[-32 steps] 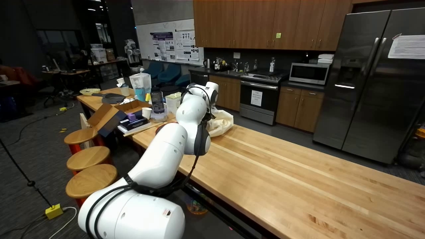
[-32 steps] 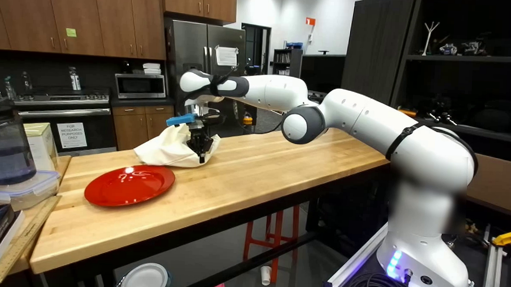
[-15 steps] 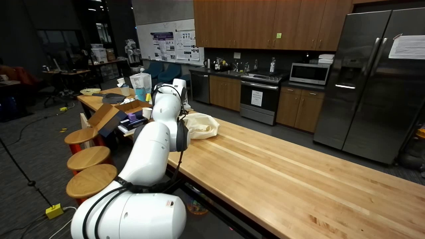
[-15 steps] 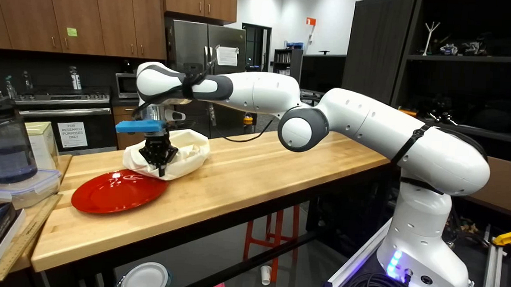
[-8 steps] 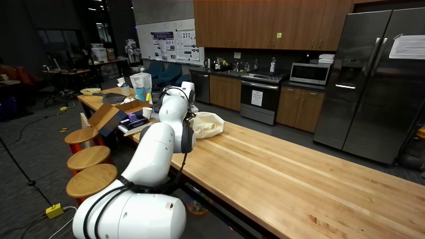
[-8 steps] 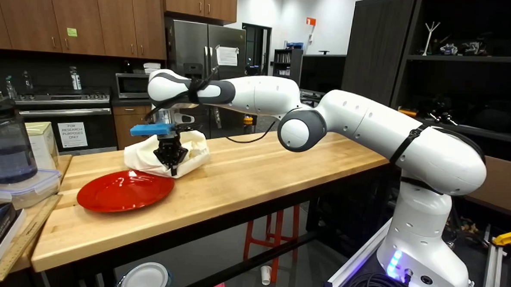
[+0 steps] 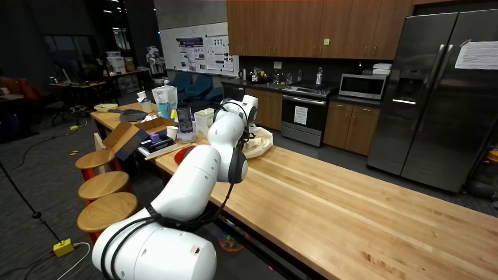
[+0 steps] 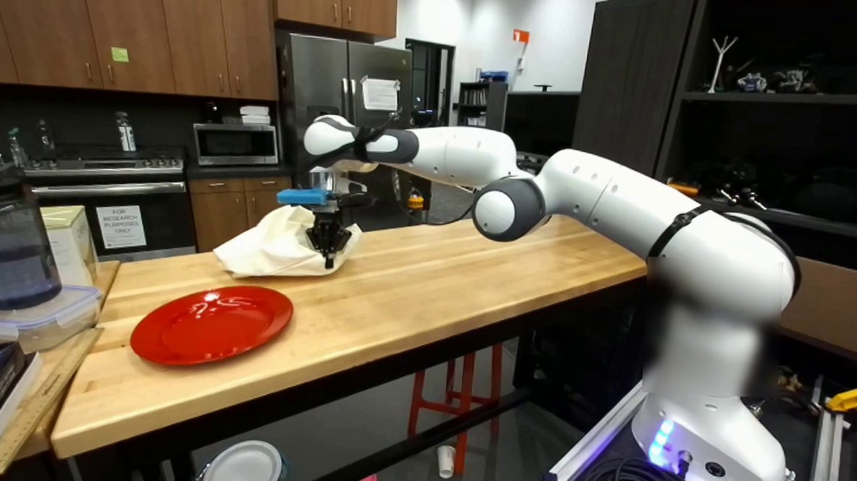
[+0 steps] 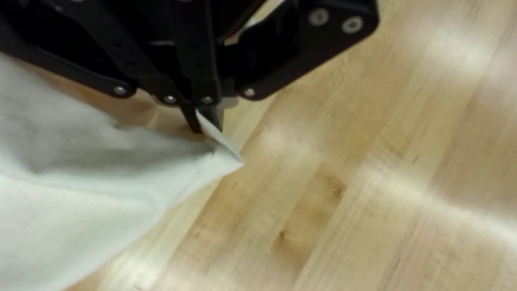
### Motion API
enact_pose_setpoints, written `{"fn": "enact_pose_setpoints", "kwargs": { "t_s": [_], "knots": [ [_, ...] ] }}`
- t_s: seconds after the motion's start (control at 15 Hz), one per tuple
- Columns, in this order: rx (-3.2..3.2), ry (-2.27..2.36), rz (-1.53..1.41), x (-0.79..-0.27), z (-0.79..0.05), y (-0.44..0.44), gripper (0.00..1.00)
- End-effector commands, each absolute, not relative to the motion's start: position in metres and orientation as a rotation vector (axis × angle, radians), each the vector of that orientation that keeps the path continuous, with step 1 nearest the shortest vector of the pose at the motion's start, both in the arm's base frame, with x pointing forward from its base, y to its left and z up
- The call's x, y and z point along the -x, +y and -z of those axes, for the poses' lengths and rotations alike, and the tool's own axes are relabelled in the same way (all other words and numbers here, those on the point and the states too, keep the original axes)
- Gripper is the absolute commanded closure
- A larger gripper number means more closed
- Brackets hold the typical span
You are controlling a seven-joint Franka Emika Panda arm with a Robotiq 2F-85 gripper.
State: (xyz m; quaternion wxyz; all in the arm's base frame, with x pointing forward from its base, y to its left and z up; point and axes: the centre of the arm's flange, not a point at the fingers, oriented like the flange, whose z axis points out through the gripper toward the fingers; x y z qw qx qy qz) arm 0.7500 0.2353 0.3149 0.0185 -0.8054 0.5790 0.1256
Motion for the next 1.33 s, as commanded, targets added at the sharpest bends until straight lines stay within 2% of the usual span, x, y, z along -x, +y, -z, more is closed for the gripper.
{"fn": "enact_pose_setpoints", "kwargs": {
  "t_s": [0.0, 0.47, 1.27],
  "knots": [
    [2.343, 1.855, -0.436, -0.729, -0.337, 0.189, 0.99],
    [2.124, 1.997, -0.459, -0.742, -0.364, 0.095, 0.99],
    [1.584, 1.899, -0.653, -0.77, -0.449, -0.084, 0.99]
  ]
}}
